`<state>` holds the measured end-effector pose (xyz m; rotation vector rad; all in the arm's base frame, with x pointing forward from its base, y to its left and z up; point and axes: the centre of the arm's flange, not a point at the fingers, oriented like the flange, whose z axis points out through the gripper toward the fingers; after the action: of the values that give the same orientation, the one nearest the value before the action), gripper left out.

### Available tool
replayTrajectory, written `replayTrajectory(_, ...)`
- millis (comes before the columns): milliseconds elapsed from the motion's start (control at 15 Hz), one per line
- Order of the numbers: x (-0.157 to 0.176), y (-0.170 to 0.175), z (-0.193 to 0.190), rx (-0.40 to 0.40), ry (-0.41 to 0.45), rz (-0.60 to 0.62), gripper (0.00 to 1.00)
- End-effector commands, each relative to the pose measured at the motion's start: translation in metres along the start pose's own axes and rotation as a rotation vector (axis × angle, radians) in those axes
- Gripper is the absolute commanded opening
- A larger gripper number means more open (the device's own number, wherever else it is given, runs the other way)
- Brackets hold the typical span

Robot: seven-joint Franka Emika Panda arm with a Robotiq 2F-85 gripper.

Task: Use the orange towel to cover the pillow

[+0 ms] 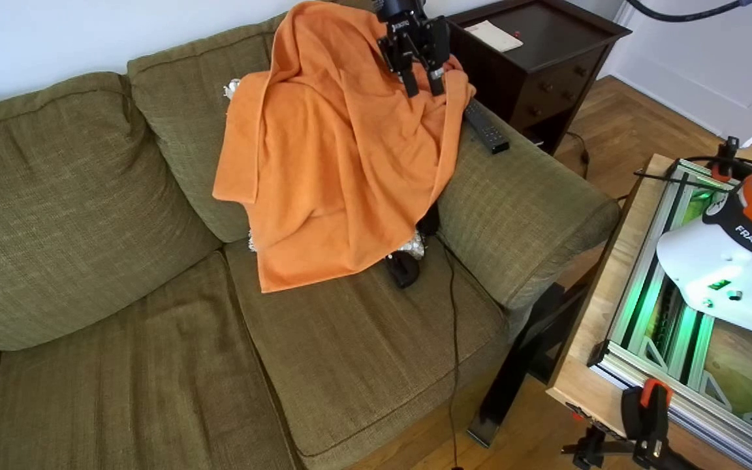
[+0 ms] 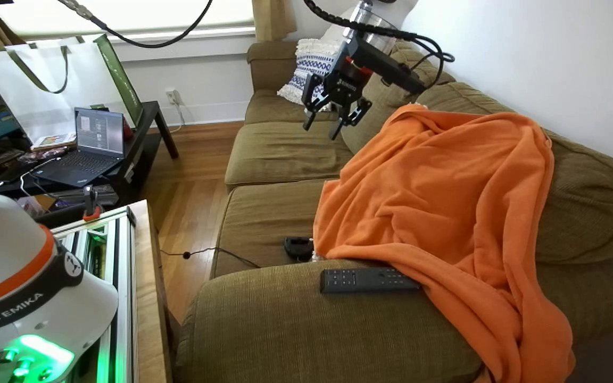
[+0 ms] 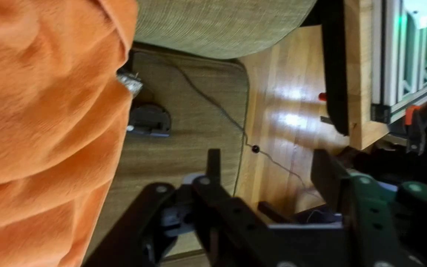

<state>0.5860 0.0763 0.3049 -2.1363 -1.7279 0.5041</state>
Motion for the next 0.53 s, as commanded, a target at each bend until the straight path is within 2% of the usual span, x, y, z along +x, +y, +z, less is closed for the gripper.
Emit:
replayTrajectory(0,0.01,-0.002,-0.019,-0.182,0.1,-0.031,0.97)
replayTrajectory(200,0.015,0.02,-0.043,-0.367,0.155,-0.057,1.0)
replayTrajectory(467,0.024,0.05,-0.071,-0.549,0.131,-0.111,1.0)
